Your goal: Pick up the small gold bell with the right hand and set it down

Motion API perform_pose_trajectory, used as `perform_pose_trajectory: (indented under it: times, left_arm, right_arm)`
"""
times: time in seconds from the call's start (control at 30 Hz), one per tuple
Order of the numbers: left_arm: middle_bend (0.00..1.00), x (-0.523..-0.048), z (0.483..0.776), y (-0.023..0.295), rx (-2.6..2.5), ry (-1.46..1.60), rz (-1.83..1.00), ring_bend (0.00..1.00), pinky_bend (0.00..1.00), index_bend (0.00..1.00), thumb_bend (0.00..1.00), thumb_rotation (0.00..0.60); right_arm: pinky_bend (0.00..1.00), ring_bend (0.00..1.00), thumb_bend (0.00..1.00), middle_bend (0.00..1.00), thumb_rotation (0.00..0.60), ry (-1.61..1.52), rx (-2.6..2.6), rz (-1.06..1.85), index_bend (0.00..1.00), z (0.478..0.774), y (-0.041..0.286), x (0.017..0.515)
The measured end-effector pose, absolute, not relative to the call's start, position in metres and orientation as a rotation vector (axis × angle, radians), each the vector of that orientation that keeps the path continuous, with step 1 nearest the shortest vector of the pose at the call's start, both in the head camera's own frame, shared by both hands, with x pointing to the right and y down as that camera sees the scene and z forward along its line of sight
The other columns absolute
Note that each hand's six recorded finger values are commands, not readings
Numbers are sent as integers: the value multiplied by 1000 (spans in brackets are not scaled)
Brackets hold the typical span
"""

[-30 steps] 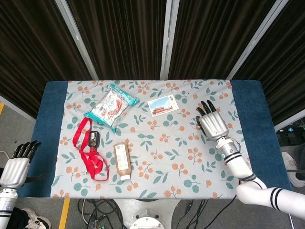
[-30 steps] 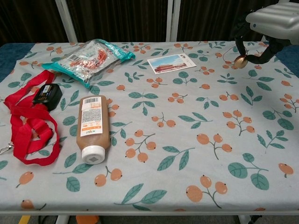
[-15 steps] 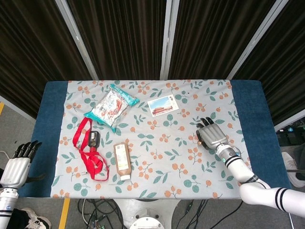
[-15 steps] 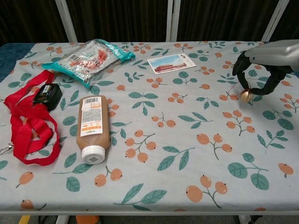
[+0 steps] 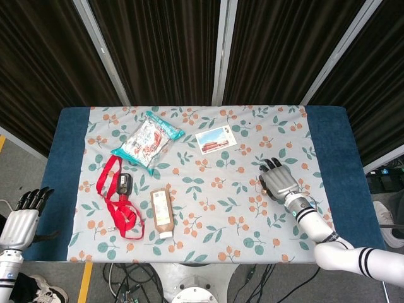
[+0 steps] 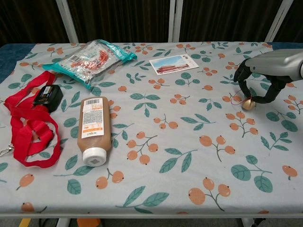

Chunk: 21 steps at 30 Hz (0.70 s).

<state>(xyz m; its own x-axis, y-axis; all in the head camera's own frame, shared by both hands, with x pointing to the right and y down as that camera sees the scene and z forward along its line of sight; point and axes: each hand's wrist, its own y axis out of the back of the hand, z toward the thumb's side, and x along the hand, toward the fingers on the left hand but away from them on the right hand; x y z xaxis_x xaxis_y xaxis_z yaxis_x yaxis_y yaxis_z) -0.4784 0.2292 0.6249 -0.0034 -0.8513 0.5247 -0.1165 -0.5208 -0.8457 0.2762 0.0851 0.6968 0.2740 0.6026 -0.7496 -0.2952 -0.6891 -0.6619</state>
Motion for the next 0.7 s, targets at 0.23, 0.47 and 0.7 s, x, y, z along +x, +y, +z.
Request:
perform_pose_trajectory:
  times: [0.23, 0.47, 0.7]
  left_arm:
    - [35, -479, 624, 229, -1679, 1008, -1579, 0, 40, 89, 5, 600]
    - [35, -479, 624, 229, -1675, 1010, -1577, 0, 39, 89, 5, 600]
    - [35, -477, 616, 224, -1651, 1024, -1551, 0, 39, 89, 5, 600]
  right_arm:
    - [0, 0, 109, 50, 600, -244, -1791, 1516, 322, 697, 86, 279]
    - [0, 0, 25, 0, 600, -275, -1795, 1510, 0, 690, 83, 282]
    - [0, 0, 4, 0, 600, -427, -1711, 1384, 0, 650, 79, 292]
